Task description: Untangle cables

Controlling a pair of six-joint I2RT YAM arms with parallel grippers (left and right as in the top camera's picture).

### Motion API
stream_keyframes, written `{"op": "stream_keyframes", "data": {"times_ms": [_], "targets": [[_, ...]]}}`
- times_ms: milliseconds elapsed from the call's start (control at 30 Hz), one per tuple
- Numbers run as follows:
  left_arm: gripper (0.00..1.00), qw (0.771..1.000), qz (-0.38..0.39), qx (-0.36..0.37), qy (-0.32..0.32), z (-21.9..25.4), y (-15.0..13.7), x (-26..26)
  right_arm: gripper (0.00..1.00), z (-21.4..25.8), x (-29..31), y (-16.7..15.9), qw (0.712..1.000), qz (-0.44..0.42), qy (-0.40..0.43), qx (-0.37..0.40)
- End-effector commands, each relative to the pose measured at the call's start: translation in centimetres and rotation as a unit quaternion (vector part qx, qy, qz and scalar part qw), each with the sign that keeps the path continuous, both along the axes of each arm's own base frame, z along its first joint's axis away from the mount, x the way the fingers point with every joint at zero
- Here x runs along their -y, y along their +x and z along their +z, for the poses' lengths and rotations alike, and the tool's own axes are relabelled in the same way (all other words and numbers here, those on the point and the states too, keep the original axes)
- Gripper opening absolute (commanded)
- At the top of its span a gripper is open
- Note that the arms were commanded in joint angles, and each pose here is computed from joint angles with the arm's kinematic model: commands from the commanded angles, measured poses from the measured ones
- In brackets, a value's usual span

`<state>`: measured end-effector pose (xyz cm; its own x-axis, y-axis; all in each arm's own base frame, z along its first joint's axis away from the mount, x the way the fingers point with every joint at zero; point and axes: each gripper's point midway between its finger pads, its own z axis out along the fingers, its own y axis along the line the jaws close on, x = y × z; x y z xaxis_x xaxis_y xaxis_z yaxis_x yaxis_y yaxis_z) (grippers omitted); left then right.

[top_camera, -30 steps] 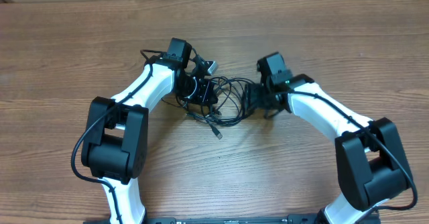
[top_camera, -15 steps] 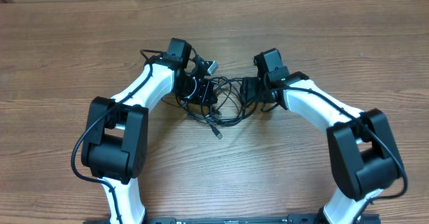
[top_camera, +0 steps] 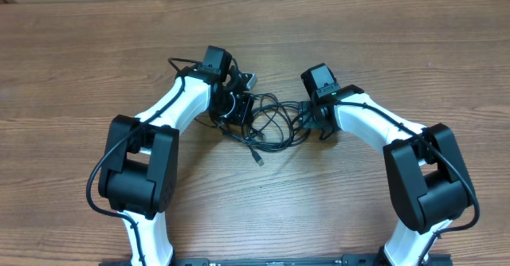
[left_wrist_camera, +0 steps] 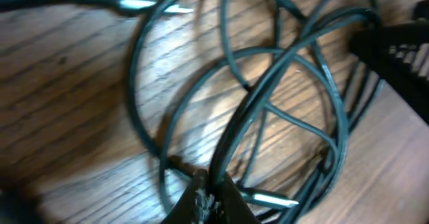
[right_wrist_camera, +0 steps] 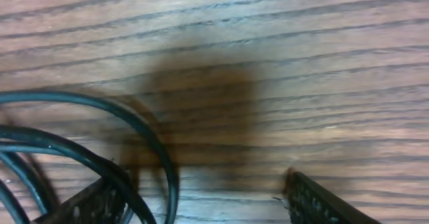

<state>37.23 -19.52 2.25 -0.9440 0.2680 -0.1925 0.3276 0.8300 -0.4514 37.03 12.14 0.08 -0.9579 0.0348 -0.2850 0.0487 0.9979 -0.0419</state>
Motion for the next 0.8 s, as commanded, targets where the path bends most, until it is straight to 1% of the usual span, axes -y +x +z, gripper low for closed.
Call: {"op": "stream_keyframes", "data": {"times_ms": [0,100,200,300,433,600,667,700,767], "targets": [[0.07,0.997,0.042,0.002,0.071,-1.5,1.0,-2.5,0.75,-1.6,5.1,-2.0,0.994,-0.029,-0.108,-0.021],[0.07,0.988,0.083,0.009,0.133,-2.1,1.6,-4.9,0.76,-1.5,6.9,-2.9,0.987,-0.035,-0.153,-0.032],[0.1,0.973,0.129,0.012,0.192,-2.4,2.0,-7.7,0.76,-1.1,8.7,-3.7,0.98,-0.042,-0.19,-0.046],[0.1,0.96,0.165,0.0,0.228,-2.1,2.1,-10.6,0.77,-0.8,10.9,-4.5,0.973,-0.059,-0.215,-0.066],[0.1,0.953,0.195,-0.02,0.23,-2.0,2.1,-13.1,0.76,-0.8,12.9,-5.1,0.969,-0.086,-0.215,-0.084],[0.11,0.947,0.239,-0.053,0.209,-2.1,1.8,-15.8,0.76,-1.3,13.2,-5.7,0.972,-0.101,-0.182,-0.106],[0.17,0.945,0.253,-0.062,0.198,-2.1,1.7,-16.3,0.76,-1.6,12.7,-5.6,0.975,-0.1,-0.167,-0.108],[0.19,0.948,0.254,-0.068,0.181,-2.0,1.7,-16.1,0.76,-1.7,12.2,-5.6,0.977,-0.099,-0.154,-0.109],[0.25,0.964,0.228,-0.078,0.113,-1.6,1.8,-14.1,0.76,-2.3,10.5,-5.6,0.984,-0.071,-0.111,-0.12]]}}
